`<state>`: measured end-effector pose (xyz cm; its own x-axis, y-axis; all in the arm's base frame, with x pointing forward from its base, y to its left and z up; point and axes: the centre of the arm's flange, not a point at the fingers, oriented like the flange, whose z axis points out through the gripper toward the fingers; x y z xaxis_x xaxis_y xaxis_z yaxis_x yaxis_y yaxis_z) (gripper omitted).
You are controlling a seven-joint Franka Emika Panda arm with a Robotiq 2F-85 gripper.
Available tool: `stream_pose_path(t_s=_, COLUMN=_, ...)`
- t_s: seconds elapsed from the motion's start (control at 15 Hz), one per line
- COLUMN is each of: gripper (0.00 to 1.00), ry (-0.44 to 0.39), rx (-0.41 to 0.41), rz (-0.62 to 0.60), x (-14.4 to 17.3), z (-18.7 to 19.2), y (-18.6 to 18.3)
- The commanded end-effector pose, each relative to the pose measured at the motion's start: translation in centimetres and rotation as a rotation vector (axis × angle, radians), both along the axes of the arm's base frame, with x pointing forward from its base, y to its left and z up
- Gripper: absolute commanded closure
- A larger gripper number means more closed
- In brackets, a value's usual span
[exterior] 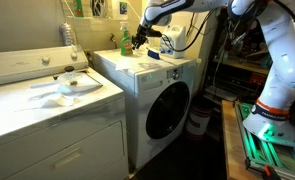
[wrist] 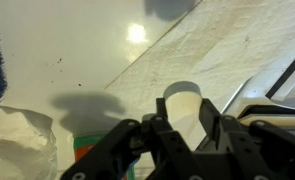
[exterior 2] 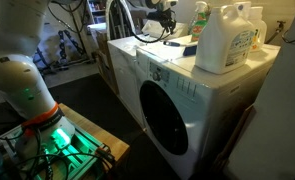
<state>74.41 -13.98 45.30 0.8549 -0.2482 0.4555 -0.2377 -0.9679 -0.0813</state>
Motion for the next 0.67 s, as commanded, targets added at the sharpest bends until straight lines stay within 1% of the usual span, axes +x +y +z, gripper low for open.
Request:
stream_pose_path(t_s=0.0, gripper=0.87, ry=0.005, rx=-0.017, rz=-0.050, x=3.0, z=-1.9, y=-0.5)
stream_pose_path(t_s=0.6, gripper=0.87, ry=0.036, rx=-0.031, rz=-0.083, x=4.8, z=-5.4, y=-0.3)
